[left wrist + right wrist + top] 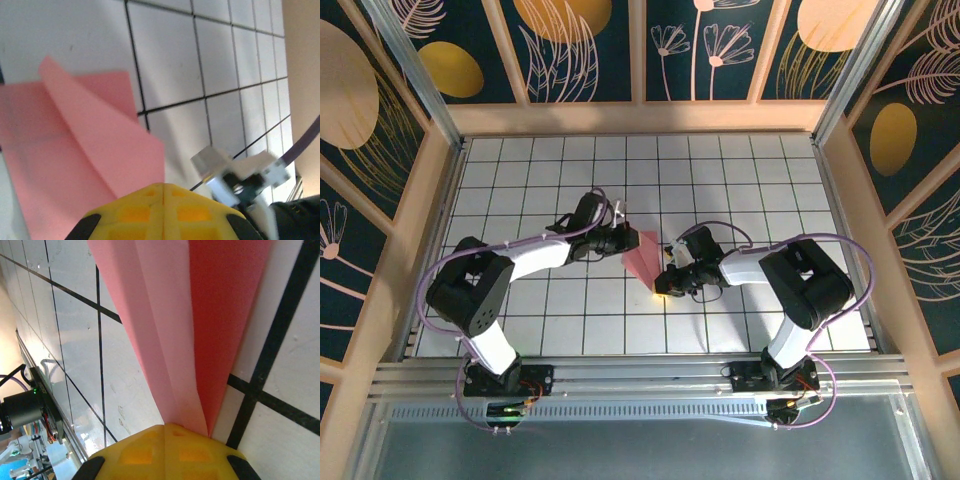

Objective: Fold a paper plane with a square sheet of paper (fold left side to right side)
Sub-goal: Fourth fold the wing at the center of the table.

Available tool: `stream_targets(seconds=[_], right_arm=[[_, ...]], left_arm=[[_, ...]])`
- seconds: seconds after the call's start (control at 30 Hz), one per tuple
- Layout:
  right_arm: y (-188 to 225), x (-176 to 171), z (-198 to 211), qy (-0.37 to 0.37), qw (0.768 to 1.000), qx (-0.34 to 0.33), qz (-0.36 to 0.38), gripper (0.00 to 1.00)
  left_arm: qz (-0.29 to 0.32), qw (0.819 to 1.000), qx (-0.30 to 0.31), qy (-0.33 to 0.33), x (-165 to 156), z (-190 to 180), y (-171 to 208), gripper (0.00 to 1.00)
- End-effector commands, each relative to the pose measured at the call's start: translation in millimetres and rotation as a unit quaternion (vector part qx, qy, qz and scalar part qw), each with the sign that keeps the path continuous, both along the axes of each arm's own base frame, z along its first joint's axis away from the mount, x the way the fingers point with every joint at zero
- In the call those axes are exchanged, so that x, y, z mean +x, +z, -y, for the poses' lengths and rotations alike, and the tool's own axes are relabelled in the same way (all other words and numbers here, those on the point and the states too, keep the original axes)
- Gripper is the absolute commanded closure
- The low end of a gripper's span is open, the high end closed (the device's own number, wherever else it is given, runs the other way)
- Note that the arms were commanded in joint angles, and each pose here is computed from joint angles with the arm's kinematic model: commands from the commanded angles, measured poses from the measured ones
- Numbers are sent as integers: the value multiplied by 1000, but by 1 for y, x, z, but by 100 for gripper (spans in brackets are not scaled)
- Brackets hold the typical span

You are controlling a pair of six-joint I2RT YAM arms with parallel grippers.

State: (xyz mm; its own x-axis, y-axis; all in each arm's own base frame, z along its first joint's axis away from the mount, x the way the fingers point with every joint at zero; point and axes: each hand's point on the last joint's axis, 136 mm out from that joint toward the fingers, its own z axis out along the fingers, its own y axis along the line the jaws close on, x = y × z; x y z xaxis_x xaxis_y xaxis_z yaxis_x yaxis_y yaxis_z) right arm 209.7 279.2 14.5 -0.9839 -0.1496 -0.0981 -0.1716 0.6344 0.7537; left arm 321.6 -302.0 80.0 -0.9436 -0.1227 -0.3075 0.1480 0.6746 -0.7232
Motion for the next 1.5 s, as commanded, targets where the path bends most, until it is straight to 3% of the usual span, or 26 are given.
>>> stream_targets(seconds=[0.0,0.77,1.47], right_arm=[[-41,-11,29,-23,995,-97,-28,100],[-44,-11,32,-23,993,-112,-31,100],[-51,-16,38,-20,991,-130,-41,100]], left_arm=[[-24,999,-34,-13,-15,5,-9,94],[-51,996,-63,-48,-21,35,-40,96],[-68,997,39,-7,-7,16,-83,97]])
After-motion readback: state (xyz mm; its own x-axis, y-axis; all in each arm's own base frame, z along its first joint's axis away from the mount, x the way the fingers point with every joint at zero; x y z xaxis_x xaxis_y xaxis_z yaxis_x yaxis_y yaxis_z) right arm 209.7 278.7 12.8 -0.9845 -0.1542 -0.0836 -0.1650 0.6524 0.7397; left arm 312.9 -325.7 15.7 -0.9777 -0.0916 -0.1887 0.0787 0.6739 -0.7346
